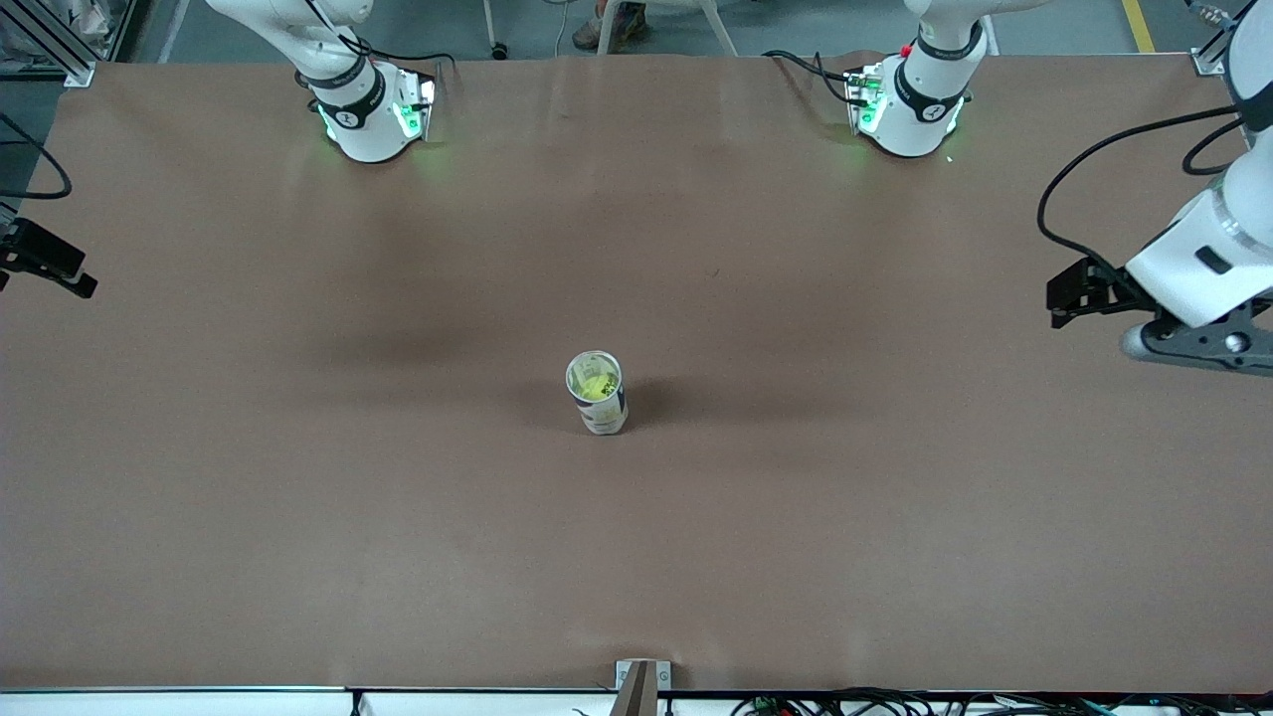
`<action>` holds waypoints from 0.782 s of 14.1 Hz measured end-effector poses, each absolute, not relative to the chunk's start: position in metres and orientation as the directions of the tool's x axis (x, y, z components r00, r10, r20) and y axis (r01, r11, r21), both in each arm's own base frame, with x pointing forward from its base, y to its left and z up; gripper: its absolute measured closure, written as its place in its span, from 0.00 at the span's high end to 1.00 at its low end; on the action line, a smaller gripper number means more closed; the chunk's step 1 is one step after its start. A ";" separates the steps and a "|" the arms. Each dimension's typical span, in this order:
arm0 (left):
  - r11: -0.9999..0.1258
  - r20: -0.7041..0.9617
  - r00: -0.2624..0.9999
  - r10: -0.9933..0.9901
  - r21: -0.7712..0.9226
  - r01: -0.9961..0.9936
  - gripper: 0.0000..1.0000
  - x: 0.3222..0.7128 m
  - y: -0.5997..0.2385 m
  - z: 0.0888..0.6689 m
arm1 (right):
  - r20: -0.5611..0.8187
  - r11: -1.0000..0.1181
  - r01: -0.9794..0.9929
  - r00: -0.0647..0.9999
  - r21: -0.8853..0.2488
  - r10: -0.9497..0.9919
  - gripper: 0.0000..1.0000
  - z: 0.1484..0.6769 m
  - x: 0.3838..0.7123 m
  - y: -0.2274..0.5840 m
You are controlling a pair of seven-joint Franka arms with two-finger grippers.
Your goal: Insert tennis ball vertically with right arm
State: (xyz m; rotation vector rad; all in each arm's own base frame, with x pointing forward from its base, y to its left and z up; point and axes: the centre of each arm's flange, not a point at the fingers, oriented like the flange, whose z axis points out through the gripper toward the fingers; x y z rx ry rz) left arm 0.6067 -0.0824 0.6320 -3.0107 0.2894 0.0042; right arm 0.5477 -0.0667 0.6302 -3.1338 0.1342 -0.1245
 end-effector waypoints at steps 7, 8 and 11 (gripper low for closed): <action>-0.995 -0.009 0.997 -0.082 -0.048 -0.082 1.00 0.536 -0.058 0.652 | 0.081 -0.997 -0.082 0.993 -0.005 -0.082 1.00 0.633 0.534 -0.064; -0.997 -0.003 0.998 -0.058 -0.049 -0.058 1.00 0.529 -0.059 0.654 | 0.082 -0.997 -0.082 0.993 -0.005 -0.082 1.00 0.633 0.534 -0.064; -0.999 0.003 1.000 -0.025 -0.043 -0.025 1.00 0.517 -0.063 0.656 | 0.090 -0.996 -0.085 0.992 -0.005 -0.085 1.00 0.634 0.535 -0.066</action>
